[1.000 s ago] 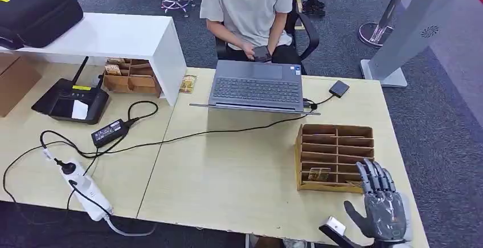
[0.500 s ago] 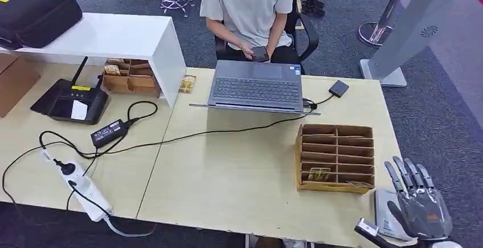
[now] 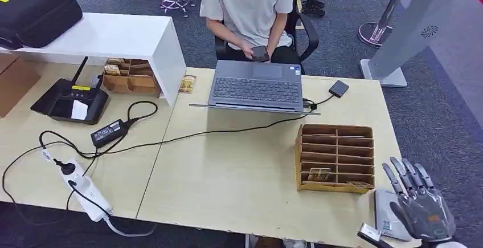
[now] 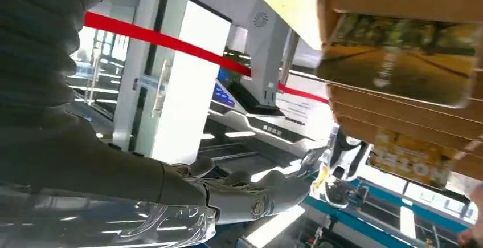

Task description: Pass the card to the sensor for recognition and then transmit it.

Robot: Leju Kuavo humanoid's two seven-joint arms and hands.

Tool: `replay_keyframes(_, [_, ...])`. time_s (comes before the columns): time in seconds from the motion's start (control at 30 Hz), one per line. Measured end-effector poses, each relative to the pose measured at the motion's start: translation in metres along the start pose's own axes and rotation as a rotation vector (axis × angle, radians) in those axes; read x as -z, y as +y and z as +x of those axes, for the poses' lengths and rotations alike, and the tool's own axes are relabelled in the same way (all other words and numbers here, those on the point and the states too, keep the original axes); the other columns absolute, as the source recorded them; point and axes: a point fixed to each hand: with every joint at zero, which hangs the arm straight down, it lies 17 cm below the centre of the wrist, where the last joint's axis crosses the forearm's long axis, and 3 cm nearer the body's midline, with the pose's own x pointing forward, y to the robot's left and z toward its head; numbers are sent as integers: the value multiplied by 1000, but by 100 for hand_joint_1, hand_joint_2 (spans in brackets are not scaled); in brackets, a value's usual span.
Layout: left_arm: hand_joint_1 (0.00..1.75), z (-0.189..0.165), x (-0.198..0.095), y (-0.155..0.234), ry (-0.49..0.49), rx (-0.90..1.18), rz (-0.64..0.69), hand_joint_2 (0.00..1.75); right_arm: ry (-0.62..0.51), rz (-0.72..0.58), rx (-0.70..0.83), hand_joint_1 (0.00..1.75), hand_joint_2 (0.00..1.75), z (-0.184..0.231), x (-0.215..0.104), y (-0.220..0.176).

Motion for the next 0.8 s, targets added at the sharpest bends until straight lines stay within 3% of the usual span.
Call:
replay_keyframes(0.4, [0, 0, 0, 0, 2, -2, -2, 175, -31, -12, 24, 0, 175, 17, 2, -4])
replay_keyframes(0.8, [0, -4, 0, -3, 25, -4, -16, 175, -117, -54, 79, 0, 175, 67, 20, -15])
